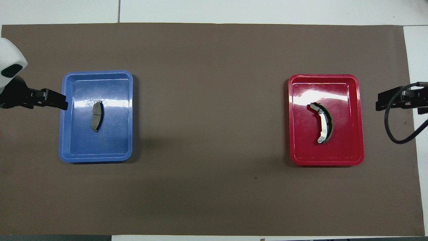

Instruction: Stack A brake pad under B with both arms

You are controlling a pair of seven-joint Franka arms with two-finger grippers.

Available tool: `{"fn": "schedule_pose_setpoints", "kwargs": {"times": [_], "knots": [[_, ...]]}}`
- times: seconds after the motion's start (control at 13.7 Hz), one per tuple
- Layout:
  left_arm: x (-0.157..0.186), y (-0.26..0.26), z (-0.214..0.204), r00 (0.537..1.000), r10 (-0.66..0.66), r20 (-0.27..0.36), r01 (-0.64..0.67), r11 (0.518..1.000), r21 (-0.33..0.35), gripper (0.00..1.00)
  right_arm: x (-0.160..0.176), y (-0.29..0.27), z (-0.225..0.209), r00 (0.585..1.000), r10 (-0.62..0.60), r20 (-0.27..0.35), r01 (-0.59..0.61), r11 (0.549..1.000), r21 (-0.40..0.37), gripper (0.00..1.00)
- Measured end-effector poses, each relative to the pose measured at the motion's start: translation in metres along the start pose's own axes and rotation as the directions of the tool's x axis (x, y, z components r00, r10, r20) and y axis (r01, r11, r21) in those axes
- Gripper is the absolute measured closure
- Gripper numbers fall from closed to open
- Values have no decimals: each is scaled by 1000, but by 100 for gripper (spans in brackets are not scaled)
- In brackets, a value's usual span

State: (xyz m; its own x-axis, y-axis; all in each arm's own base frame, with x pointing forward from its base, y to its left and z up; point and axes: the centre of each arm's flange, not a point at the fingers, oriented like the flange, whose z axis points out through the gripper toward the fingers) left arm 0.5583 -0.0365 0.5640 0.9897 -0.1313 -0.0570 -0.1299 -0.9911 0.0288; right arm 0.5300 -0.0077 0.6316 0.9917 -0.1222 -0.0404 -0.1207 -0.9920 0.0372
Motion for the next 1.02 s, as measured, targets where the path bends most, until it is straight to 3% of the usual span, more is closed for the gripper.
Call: {"fn": "schedule_pose_setpoints", "kwargs": {"times": [0.88, 1.02], "knots": [[-2, -3, 10, 1000, -6, 18, 7, 1000, -1, 1, 0, 0, 0, 1000, 0, 0, 0, 1000, 0, 0], [-3, -4, 20, 1000, -7, -5, 7, 1000, 1, 1, 0, 0, 0, 1000, 0, 0, 0, 1000, 0, 0]]}}
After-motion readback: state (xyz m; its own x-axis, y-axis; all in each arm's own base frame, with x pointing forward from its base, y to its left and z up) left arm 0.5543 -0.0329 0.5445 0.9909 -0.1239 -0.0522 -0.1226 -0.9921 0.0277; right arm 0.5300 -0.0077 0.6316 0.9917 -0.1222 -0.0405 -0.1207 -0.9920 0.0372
